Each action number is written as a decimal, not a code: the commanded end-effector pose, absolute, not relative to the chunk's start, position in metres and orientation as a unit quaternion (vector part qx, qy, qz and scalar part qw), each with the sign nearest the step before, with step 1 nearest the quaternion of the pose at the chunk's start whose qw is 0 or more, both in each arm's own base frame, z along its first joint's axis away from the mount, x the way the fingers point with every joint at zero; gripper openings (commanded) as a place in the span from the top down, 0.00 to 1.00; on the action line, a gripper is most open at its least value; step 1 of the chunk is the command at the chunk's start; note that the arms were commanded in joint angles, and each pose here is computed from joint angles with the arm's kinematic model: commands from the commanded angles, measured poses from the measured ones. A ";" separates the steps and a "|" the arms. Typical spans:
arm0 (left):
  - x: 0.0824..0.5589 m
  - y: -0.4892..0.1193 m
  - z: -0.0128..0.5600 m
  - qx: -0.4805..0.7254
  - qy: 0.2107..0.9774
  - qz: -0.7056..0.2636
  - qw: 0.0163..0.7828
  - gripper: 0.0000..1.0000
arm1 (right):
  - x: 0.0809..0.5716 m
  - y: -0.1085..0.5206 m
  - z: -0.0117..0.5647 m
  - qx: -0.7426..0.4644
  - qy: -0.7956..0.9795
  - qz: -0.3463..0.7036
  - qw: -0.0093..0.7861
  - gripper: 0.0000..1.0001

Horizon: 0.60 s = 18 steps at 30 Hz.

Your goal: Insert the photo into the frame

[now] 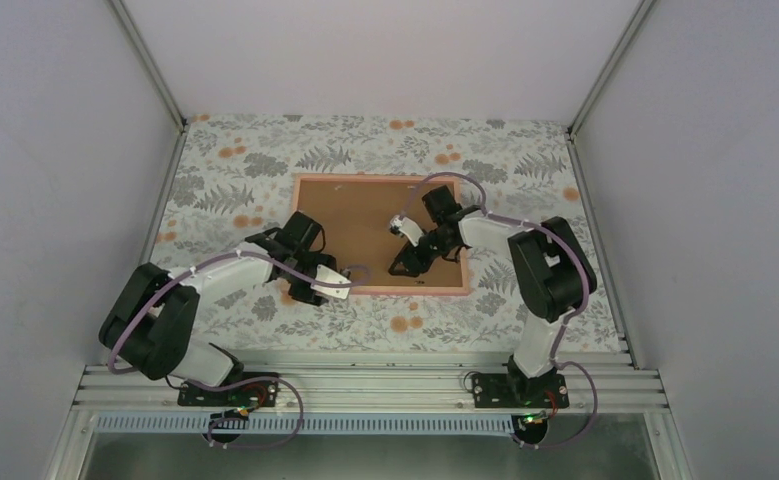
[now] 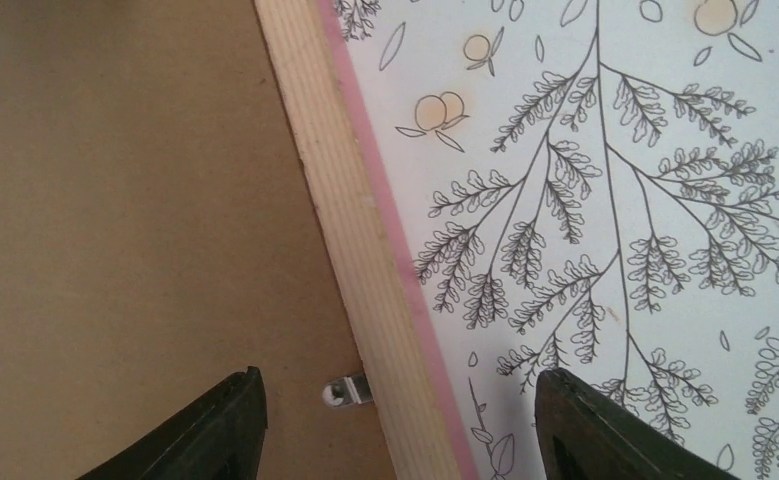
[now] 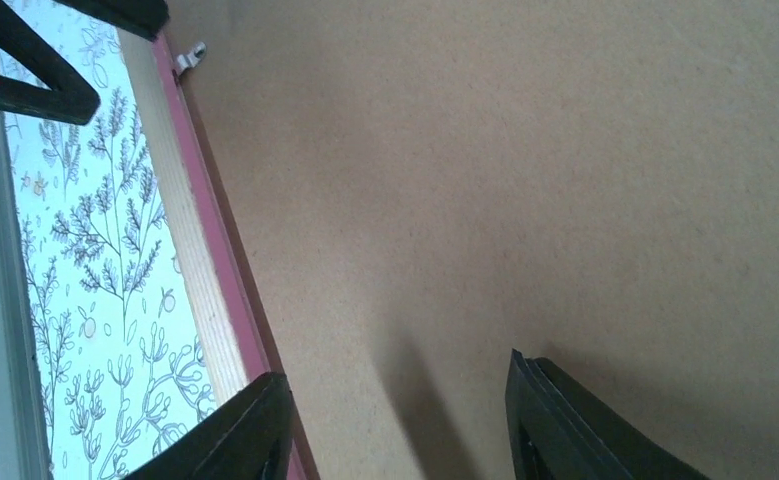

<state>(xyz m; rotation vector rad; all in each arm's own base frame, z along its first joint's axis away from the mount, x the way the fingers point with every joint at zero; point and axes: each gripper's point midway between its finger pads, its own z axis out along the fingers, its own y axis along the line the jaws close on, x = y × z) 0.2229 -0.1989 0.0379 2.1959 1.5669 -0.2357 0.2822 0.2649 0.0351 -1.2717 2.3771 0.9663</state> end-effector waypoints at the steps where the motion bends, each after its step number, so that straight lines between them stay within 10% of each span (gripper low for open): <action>1: 0.225 -0.202 0.043 0.783 0.572 -0.090 0.228 0.31 | 0.269 0.248 0.043 -0.446 0.830 0.306 0.132 0.42; 18: 0.240 -0.203 0.030 0.759 0.606 -0.081 0.224 0.32 | 0.223 0.184 0.038 -0.557 0.795 0.177 0.159 0.18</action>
